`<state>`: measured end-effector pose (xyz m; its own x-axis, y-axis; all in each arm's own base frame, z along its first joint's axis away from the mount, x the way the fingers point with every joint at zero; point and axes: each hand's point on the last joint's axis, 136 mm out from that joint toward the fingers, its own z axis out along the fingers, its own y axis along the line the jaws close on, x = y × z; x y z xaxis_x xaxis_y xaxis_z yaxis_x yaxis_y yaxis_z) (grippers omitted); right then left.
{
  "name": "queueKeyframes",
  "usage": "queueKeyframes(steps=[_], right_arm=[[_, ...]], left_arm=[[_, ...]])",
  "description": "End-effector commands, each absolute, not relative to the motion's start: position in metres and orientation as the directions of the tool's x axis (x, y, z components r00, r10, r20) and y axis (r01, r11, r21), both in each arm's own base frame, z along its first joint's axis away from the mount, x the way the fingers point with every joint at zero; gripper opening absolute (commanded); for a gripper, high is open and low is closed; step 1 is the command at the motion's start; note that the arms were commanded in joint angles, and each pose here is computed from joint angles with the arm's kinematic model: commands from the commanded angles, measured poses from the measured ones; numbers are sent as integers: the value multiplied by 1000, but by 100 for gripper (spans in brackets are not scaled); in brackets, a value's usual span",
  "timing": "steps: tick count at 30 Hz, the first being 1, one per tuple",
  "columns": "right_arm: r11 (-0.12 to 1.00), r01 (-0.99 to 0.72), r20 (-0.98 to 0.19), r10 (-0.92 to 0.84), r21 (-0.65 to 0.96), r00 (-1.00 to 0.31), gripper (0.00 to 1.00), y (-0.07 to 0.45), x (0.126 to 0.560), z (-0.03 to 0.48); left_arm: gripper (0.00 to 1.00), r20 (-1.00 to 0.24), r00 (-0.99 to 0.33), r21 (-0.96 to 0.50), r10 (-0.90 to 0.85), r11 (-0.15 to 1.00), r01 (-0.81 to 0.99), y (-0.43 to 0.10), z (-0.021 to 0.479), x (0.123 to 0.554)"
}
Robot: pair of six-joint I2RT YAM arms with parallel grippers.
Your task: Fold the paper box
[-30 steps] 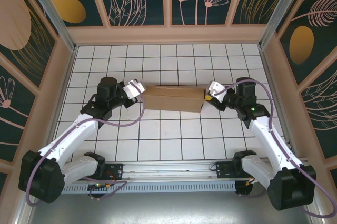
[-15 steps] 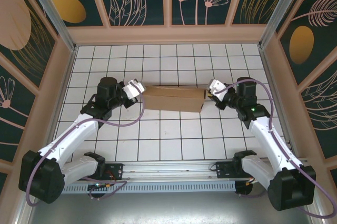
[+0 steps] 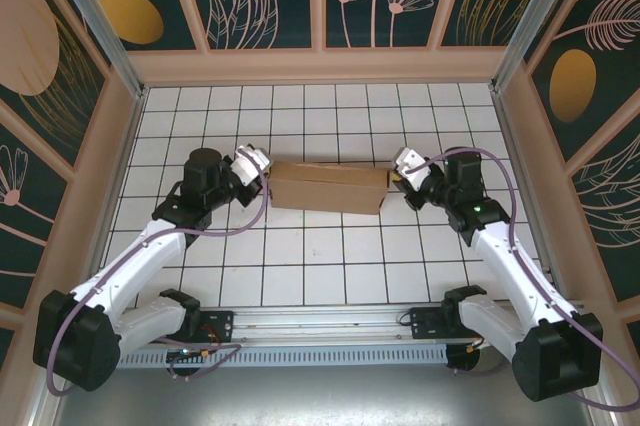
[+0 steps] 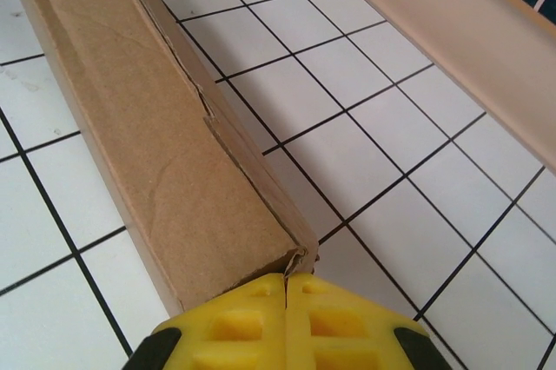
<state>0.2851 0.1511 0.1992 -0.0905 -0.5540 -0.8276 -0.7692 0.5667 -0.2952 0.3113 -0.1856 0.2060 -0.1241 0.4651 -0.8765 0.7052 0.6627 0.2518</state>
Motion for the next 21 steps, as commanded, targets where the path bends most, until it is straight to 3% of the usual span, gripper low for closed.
queueKeyframes(steps=[1, 6, 13, 21], right_arm=[[579, -767, -874, -483, -277, -48, 0, 171, 288, 230], [644, -738, -900, -421, -205, -117, 0, 175, 291, 239], [708, -704, -911, -327, -60, -251, 0, 178, 290, 242], [758, -648, -893, -236, 78, -384, 0, 178, 293, 237]], left_arm=[[0, -925, -138, 127, 354, 632, 764, -210, 224, 297], [0, -911, -269, -11, 312, 635, 773, -221, 213, 293], [0, -873, -432, -134, 227, 739, 660, -213, 213, 306], [0, -766, -628, -323, 137, 763, 561, -220, 196, 308]])
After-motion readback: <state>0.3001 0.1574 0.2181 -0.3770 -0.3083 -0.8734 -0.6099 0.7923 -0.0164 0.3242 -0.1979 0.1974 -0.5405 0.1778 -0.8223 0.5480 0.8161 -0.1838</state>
